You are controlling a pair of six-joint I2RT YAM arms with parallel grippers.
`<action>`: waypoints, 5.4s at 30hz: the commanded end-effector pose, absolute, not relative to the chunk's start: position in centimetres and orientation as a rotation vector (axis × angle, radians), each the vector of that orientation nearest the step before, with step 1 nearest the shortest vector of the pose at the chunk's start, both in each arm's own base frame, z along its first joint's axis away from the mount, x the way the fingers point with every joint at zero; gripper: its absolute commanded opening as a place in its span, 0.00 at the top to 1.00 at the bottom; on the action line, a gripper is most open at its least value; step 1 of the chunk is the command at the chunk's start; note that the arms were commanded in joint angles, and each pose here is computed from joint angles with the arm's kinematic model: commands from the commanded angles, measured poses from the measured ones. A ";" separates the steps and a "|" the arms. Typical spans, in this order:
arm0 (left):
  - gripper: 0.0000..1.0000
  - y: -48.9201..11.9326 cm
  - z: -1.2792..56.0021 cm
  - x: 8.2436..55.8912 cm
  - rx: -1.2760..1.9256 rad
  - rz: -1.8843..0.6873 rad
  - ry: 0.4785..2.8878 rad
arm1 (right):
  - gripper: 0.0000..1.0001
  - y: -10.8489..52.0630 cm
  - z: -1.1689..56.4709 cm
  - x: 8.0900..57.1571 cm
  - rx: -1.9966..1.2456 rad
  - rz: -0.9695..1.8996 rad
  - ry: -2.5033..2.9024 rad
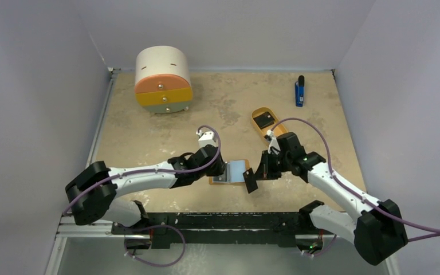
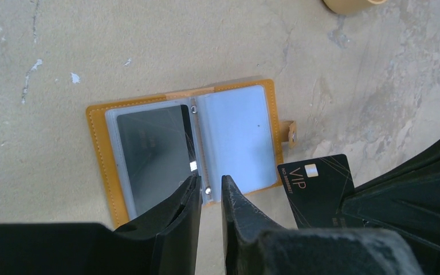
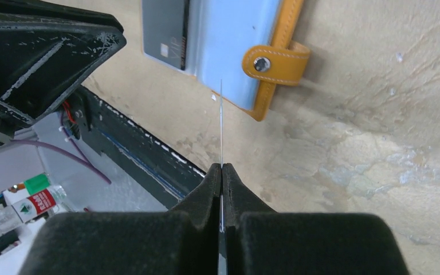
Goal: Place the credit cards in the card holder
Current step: Pick up the credit card from the storage box, then turn over the card slot in the card holder.
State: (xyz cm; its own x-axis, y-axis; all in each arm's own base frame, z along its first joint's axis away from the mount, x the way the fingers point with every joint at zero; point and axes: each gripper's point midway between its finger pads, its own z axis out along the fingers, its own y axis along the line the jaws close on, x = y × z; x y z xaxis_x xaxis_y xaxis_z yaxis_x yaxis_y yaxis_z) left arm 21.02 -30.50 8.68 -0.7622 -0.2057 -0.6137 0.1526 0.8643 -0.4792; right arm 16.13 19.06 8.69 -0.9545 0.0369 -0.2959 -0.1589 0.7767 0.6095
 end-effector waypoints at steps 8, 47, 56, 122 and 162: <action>0.71 -35.5 9.4 21.9 -0.007 -0.840 2.327 | 1.00 18.7 7.1 15.0 -0.024 0.948 2.765; 0.63 -36.4 2.1 21.7 0.229 -0.344 2.500 | 1.00 17.8 10.2 16.0 0.096 0.901 2.616; 0.98 -35.1 1.2 21.6 0.203 -0.282 2.508 | 1.00 18.5 9.5 15.4 0.045 0.962 2.645; 0.76 -29.4 2.6 20.2 0.101 -0.239 2.467 | 1.00 21.5 8.3 17.3 0.053 1.134 2.587; 0.72 -29.1 10.2 21.6 -0.021 -0.424 2.310 | 1.00 26.6 6.1 20.3 0.032 1.204 2.639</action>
